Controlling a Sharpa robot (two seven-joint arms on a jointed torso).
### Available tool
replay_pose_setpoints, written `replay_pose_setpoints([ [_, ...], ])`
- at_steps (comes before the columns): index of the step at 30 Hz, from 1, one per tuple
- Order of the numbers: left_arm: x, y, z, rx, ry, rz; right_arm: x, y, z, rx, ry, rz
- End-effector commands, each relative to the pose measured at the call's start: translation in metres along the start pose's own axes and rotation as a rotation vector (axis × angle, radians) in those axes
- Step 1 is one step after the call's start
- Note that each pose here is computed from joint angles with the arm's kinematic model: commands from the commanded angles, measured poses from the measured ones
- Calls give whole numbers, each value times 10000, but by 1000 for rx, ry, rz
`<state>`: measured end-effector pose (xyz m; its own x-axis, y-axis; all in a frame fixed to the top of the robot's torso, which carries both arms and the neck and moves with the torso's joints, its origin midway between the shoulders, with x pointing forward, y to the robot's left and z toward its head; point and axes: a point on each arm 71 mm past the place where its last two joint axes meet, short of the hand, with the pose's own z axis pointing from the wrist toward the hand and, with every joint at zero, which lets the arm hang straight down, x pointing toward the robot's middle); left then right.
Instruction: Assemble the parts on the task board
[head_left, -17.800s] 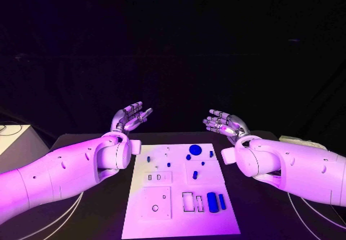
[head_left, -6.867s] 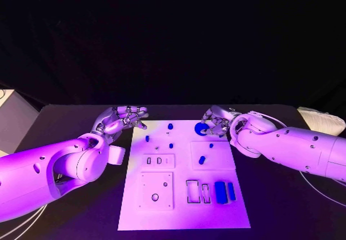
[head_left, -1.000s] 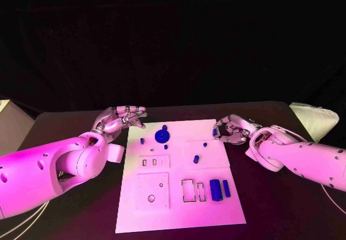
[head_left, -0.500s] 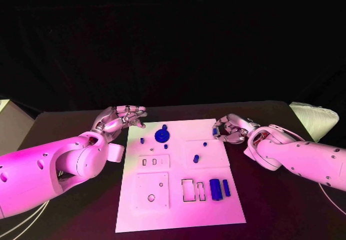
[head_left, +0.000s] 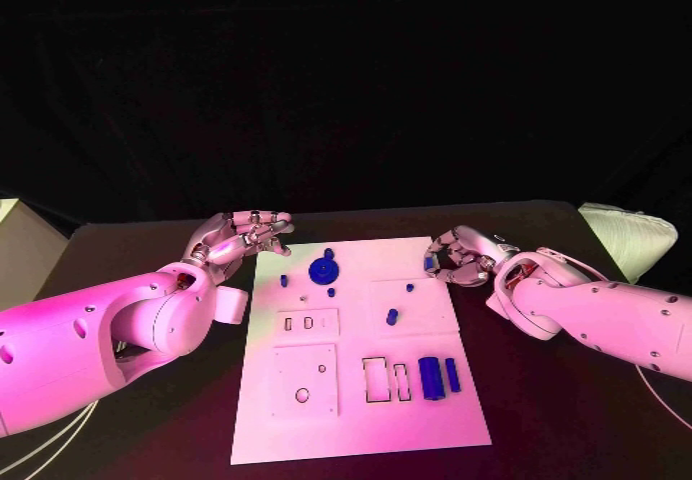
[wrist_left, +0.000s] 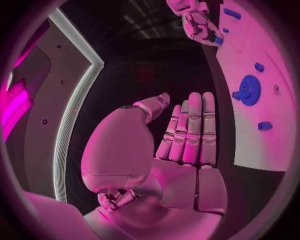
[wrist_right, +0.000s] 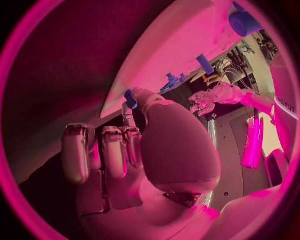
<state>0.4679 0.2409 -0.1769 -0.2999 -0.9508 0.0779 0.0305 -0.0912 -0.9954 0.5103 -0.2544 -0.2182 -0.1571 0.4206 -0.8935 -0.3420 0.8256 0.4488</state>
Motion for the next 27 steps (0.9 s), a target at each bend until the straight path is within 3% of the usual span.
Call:
replay_pose_setpoints([
  [1,22,-6,0,4,18,-10,-1,25,-2,-7,-27,-9],
  [14,8,-3,1,1,15,-8,-48,155,-50,50,-100,43],
  [21,16,6,4,-10,17,-5,-69,593,-58,44,-86,106],
  [27,32,20,13,-25,22,6,101,1091,-38,-17,-25,111],
])
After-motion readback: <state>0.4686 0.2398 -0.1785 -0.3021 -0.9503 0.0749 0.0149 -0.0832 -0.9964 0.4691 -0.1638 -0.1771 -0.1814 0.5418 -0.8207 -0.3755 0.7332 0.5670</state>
